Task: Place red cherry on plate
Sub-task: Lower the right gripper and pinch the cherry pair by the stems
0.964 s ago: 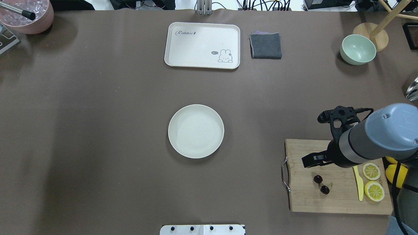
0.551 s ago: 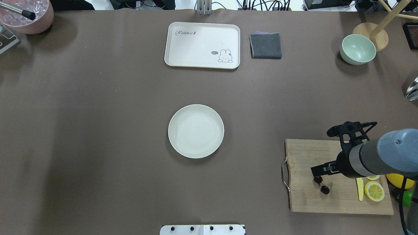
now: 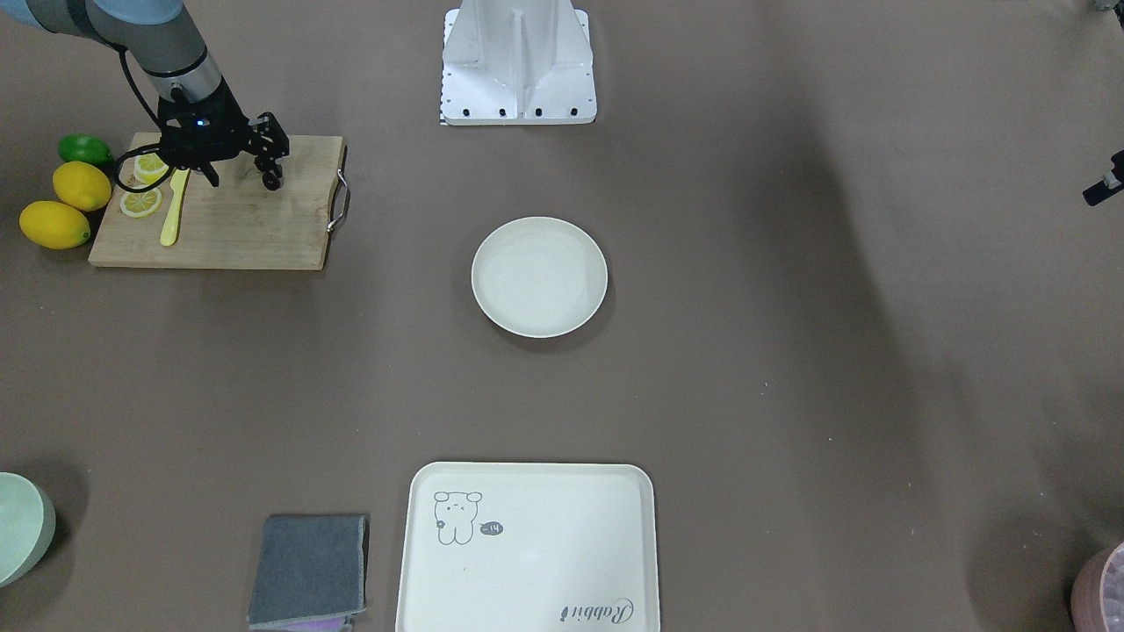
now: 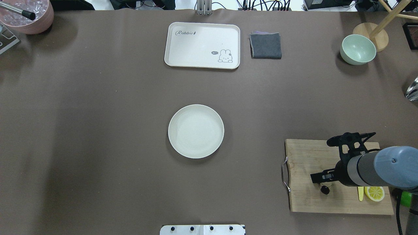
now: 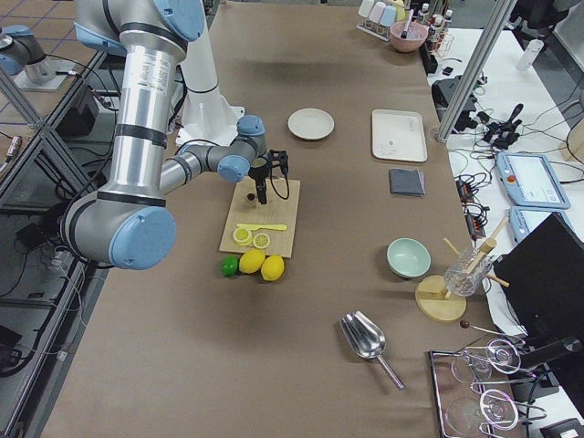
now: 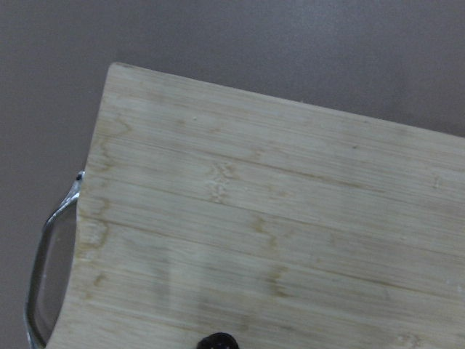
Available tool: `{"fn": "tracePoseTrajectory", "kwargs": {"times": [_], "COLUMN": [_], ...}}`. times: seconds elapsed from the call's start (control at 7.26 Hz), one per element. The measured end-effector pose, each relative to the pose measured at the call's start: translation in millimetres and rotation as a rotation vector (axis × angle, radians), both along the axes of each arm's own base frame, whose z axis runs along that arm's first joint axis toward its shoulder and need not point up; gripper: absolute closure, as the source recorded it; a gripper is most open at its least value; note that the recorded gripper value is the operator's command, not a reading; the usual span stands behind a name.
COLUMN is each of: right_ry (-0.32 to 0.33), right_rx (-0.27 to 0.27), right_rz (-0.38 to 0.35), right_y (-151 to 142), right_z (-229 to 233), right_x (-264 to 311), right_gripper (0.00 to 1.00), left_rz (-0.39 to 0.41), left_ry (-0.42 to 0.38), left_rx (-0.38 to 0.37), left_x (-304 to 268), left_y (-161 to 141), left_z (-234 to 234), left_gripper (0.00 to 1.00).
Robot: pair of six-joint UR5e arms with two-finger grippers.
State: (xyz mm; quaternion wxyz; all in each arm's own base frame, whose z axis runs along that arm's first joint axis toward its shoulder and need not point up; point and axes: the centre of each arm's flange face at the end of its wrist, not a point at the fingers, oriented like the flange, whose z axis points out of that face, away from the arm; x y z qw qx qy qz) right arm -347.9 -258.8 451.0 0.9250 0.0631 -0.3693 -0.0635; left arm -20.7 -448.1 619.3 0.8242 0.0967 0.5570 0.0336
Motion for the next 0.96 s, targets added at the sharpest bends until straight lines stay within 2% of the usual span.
{"fn": "tracePoseTrajectory", "kwargs": {"times": [0.14,0.28,0.96], "right_ry": [0.000,-0.001,0.001], "right_rx": [0.000,-0.001,0.013], "right_rz": [0.005,0.012,0.018], "right_y": [5,10,26], "right_z": [-1,-2,2], "right_x": [-4,-7,-15], "right_gripper": [0.06,0.14,0.32], "left_rz": [-0.001,0.000,0.002], "left_ry": [-0.004,-0.006,-0.009], "left_rx": [0.002,0.003,0.007], "left_x": [1,1,3], "left_y": [-2,-3,-6], "left_z": [0,-1,-2], "left_gripper": [0.01,0.01,0.01]}}
